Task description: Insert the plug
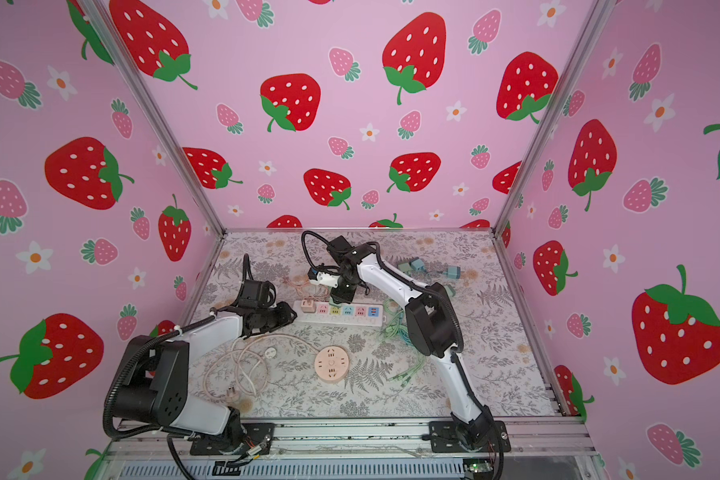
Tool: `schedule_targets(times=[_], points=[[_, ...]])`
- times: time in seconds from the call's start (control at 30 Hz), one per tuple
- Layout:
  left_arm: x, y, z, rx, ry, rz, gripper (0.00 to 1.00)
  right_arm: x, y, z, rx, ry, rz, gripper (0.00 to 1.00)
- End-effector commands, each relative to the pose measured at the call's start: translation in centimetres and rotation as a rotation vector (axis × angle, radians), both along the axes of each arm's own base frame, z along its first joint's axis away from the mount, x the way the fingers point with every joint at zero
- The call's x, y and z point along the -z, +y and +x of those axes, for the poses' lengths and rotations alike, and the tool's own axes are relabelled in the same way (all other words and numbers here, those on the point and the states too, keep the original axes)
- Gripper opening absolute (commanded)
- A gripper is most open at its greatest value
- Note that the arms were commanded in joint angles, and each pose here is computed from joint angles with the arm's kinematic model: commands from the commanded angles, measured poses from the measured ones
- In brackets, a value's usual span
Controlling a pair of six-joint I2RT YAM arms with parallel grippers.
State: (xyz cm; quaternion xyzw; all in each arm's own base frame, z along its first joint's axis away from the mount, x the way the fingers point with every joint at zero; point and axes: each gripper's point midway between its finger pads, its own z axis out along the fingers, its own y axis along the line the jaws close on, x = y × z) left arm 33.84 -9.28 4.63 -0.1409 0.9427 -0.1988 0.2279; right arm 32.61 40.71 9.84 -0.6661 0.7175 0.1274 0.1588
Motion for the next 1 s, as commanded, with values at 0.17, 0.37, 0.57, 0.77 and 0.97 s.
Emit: schedule_targets(times=[0.17,0.37,0.57,0.77,0.97], points=[[0.0,0.2,1.0,-0.003,-0.021,-0.01,0.42,0.7,-0.7,-1.3,-0.05,0.01,-0.087,0.04],[0.3,0.1,1.0,0.0,-0.018,-0.018,0.41,0.4,-0.7,-2.0,-0.066,0.009,-0.095,0.04],[0.7,0.3,0.9,-0.003,-0.008,-0.016,0.4,0.5,-0.3,-2.9,-0.09,0.024,-0.094,0.04],[1.1,0.3,0.8,-0.009,0.0,-0.031,0.39,0.5,-0.3,-3.2,-0.099,0.026,-0.1,0.04],[1.6,0.3,0.9,-0.01,0.009,-0.042,0.37,0.0,0.3,-4.1,-0.123,0.051,-0.069,0.05]])
